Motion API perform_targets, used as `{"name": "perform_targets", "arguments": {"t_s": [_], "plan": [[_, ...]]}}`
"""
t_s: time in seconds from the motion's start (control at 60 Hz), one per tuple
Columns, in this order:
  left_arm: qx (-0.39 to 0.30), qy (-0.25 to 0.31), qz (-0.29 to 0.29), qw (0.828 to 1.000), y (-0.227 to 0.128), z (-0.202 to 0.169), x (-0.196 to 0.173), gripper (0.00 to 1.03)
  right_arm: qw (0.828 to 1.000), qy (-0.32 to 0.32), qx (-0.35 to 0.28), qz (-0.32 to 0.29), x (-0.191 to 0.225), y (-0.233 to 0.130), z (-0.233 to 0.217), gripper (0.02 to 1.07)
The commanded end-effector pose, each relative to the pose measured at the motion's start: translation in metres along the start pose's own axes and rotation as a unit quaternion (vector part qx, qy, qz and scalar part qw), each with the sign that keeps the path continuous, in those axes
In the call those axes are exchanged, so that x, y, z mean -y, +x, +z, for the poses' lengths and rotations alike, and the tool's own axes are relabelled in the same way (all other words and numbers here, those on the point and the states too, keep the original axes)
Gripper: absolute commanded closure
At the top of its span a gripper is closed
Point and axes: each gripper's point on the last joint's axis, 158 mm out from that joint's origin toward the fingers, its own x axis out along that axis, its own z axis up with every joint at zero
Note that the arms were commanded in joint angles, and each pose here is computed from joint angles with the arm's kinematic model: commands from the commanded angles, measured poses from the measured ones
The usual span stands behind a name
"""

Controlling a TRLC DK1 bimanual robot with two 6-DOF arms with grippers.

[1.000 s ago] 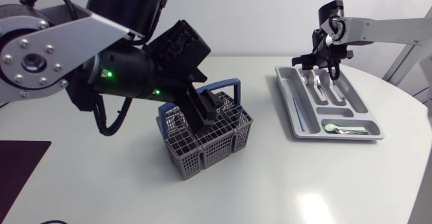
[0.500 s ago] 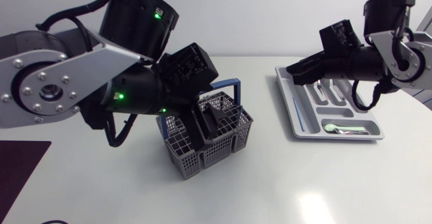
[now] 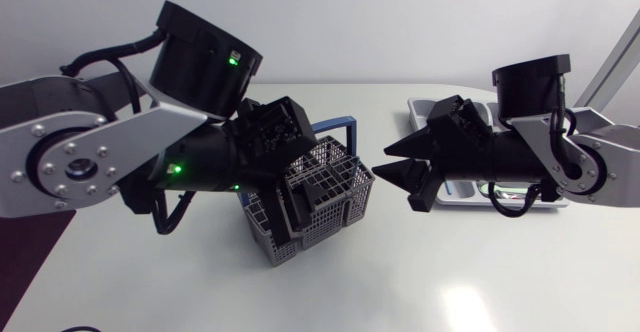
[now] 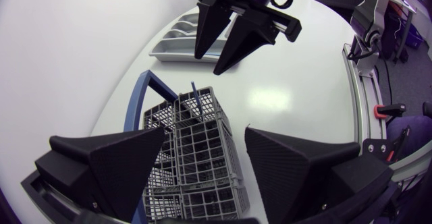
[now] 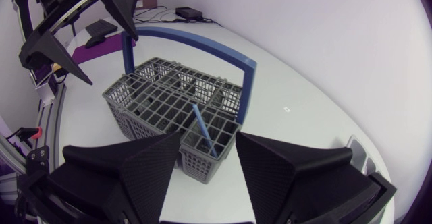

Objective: Unload the cutlery basket into the drawer organizer.

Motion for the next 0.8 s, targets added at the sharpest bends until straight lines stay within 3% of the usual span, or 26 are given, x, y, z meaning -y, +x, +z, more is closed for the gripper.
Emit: {"name": "perform_targets", "arguments": {"t_s": [0.0,0.317,0.483,0.783], "plan": [[0.006,0.018,-0.007,1.000,-0.003,-0.003,0.009,0.08,1.000,-0.018,-0.005,0.019,-0.011,0.011,-0.010,0.46],[0.001,0.033,-0.016,0.999,-0.004,-0.011,0.020,0.07,0.999,-0.035,-0.014,0.029,-0.009,0.043,-0.021,0.47],[-0.003,0.039,-0.024,0.999,-0.005,-0.017,0.026,0.07,0.999,-0.042,-0.011,0.028,-0.008,0.045,-0.019,0.61],[-0.002,0.040,-0.028,0.999,-0.006,-0.019,0.030,0.07,0.998,-0.048,-0.010,0.037,-0.013,0.054,-0.016,0.69]]}}
